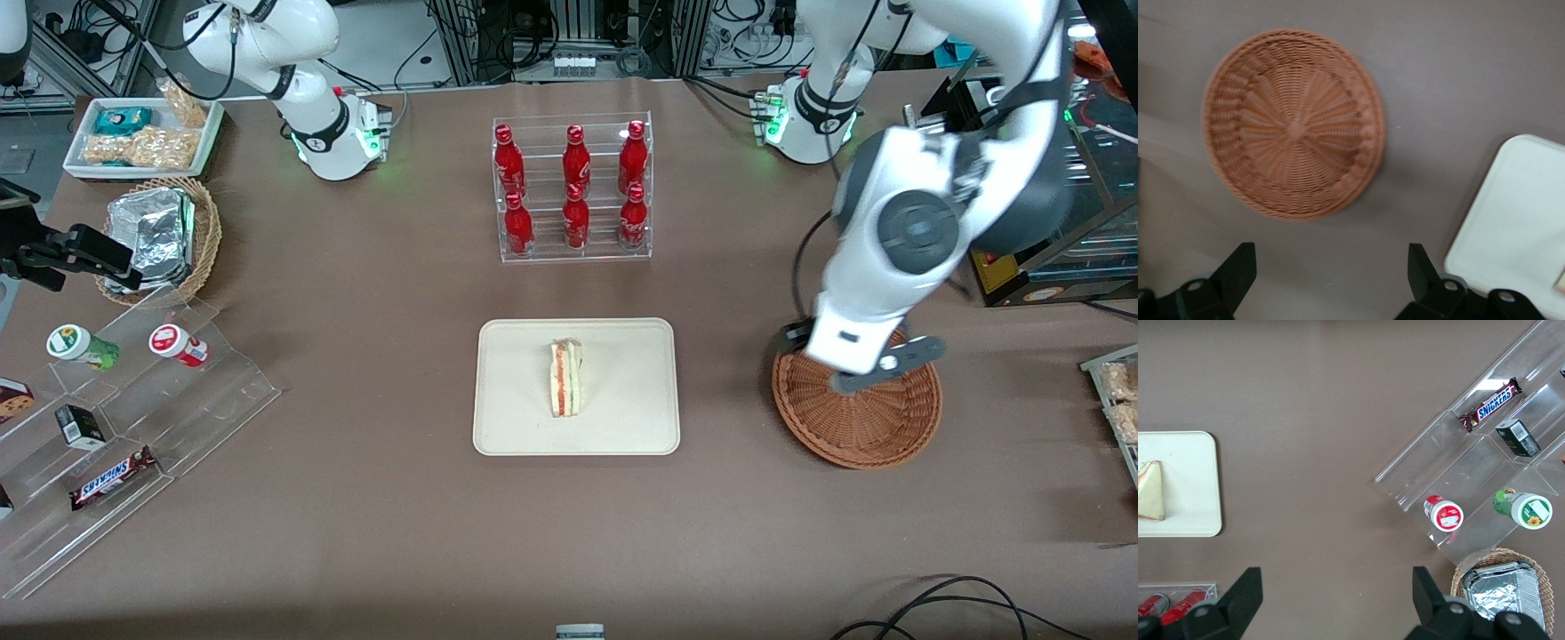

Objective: Place sandwich from basket to tray

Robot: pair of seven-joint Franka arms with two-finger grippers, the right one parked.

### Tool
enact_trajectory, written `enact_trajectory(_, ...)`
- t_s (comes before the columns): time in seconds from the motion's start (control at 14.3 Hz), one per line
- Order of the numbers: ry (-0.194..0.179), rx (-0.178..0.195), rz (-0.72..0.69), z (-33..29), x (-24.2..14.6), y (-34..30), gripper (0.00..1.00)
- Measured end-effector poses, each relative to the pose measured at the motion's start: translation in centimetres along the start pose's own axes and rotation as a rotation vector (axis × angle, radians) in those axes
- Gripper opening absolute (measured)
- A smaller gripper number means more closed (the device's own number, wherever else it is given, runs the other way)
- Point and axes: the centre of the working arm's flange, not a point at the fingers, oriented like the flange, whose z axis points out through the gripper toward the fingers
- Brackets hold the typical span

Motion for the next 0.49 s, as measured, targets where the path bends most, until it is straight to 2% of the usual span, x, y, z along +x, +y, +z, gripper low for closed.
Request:
enact_trajectory(0.14, -0.030, 0.000, 0.064, -1.8, -0.7, -3.4, 1.00)
enact_trajectory(0.35, -0.065, -0.052, 0.157, -4.2, -0.7, -8.4, 1.00)
enact_trajectory(0.49, -0.082, -0.073, 0.242, -5.2, -0.8, -11.2, 1.00)
